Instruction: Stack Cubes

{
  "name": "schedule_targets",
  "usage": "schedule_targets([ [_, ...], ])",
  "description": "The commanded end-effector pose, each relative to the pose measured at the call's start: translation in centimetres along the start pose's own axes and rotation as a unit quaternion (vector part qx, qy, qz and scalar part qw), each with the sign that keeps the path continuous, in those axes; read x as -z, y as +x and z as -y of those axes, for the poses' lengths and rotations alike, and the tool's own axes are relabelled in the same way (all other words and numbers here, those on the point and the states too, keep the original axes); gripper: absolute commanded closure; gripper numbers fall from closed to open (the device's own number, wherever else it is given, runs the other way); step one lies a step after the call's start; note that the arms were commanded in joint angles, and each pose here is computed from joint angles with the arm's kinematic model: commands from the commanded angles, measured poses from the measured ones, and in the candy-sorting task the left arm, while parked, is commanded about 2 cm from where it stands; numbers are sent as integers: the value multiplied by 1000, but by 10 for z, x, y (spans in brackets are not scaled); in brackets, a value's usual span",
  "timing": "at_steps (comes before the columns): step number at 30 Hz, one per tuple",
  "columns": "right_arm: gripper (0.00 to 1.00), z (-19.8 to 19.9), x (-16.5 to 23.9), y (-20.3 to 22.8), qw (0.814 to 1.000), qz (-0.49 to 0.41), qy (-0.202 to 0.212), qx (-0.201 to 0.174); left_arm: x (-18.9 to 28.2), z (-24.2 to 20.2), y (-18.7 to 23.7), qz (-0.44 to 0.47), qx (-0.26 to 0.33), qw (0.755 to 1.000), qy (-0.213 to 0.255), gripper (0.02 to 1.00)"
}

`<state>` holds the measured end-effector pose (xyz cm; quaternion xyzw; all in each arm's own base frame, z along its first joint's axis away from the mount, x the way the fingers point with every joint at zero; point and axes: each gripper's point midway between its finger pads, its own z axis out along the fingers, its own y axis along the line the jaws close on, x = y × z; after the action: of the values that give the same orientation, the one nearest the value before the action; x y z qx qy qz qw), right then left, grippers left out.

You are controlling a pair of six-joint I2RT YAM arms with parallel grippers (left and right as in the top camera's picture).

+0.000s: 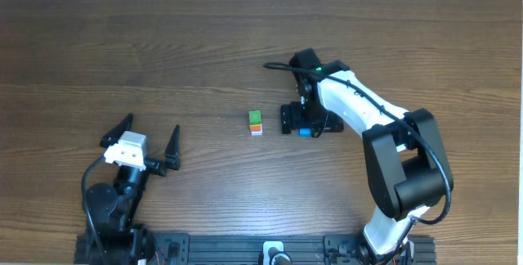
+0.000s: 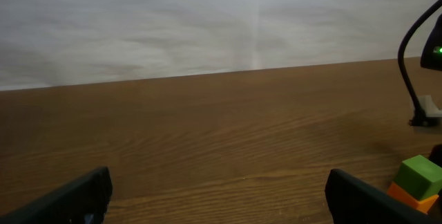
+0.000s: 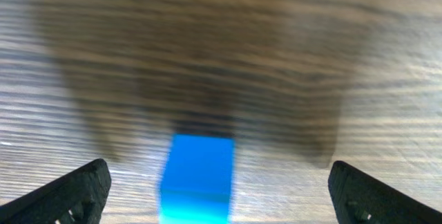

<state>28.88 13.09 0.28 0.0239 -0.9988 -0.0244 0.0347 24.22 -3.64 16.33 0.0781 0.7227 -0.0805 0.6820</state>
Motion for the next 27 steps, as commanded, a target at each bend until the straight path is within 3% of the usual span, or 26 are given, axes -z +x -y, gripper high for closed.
schedule_targets([
  [1, 51, -6, 9, -2, 1000, 19, -5, -6, 0, -3, 1, 3, -9, 1000, -7, 18],
  [5, 169, -4, 9, -3, 1000, 21, 1, -9, 0, -3, 1, 3, -9, 1000, -7, 18],
  [13, 531, -4, 9, -3, 1000, 22, 2, -13, 0, -3, 1, 3, -9, 1000, -7, 18],
  [27, 733, -4, 10, -3, 1000, 22, 2, -16, 0, -3, 1, 3, -9, 1000, -7, 18],
])
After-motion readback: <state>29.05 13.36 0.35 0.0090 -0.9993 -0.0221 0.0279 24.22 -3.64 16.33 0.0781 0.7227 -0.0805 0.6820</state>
